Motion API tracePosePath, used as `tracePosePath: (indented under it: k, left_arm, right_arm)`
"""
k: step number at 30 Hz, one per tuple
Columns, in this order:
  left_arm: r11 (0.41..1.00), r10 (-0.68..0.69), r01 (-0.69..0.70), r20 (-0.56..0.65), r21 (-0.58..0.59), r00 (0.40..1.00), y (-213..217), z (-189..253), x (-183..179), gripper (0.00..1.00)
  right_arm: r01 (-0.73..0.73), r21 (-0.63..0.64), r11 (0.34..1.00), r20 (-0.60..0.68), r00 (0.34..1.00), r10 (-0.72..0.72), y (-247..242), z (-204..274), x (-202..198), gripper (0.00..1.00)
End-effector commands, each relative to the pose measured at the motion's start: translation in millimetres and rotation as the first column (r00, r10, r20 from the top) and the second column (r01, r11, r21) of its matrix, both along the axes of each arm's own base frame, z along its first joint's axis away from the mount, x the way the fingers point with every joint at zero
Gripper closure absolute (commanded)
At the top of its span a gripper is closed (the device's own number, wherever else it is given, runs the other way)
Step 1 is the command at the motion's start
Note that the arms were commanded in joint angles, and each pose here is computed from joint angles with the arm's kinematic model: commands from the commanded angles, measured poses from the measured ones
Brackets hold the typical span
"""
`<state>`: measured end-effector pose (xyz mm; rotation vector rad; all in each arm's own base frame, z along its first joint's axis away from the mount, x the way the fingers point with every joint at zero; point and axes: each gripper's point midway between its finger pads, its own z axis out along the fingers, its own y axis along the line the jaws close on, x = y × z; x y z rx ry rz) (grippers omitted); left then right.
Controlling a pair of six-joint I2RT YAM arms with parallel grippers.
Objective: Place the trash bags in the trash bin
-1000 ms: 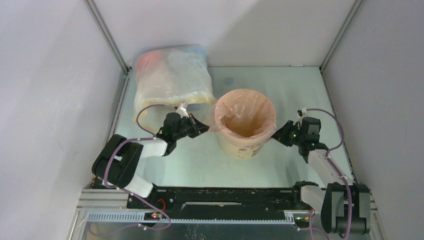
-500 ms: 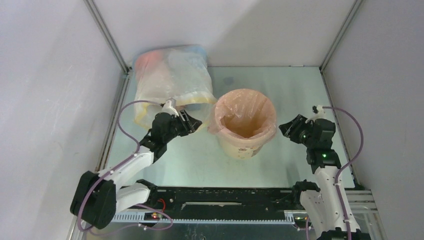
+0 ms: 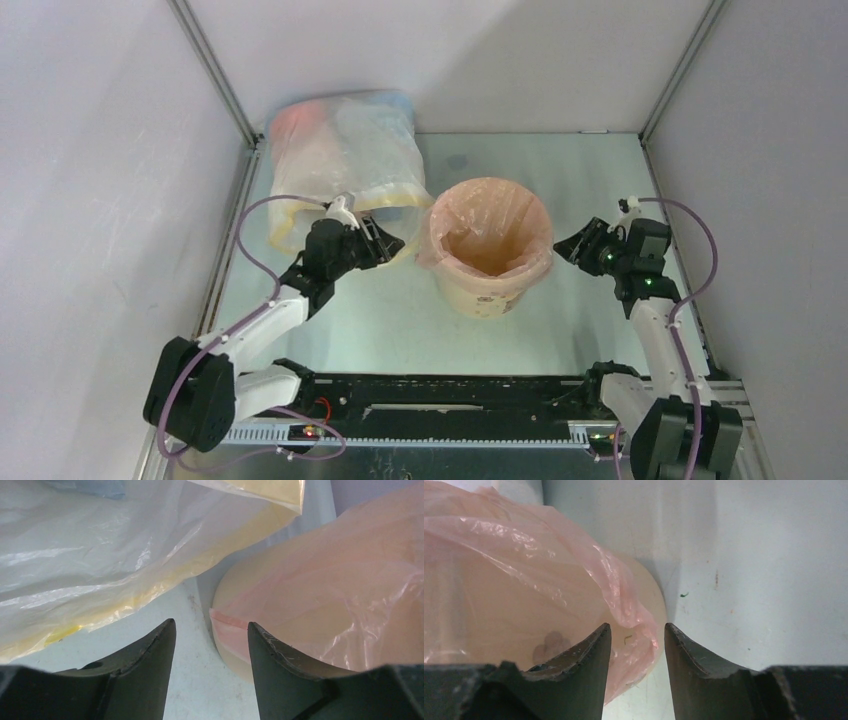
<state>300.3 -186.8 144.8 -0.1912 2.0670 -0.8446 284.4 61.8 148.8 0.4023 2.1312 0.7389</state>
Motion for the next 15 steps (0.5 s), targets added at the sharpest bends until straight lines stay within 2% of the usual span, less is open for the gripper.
tracePosePath:
  k: [1, 4, 9, 15]
  left_arm:
    - [0.996, -0.079, 0.081, 0.043, -0.048, 0.996, -20, 19, 14, 0.41]
    - [0.992, -0.110, 0.111, 0.018, -0.064, 0.994, -29, 11, 19, 0.43]
    - [0.986, -0.144, 0.142, -0.010, -0.088, 0.990, -40, 1, 25, 0.45]
    - [0.983, -0.161, 0.157, -0.031, -0.097, 0.986, -47, -9, 29, 0.51]
  right_arm:
    - [-0.110, 0.098, 0.989, 0.129, 0.987, 0.097, 15, 36, 21, 0.53]
    - [-0.145, 0.138, 0.980, 0.125, 0.984, 0.128, 20, 34, 25, 0.52]
    - [-0.119, 0.153, 0.981, 0.075, 0.991, 0.109, 16, 17, 35, 0.53]
    - [-0.027, 0.165, 0.986, -0.046, 0.998, 0.035, 2, -18, 45, 0.65]
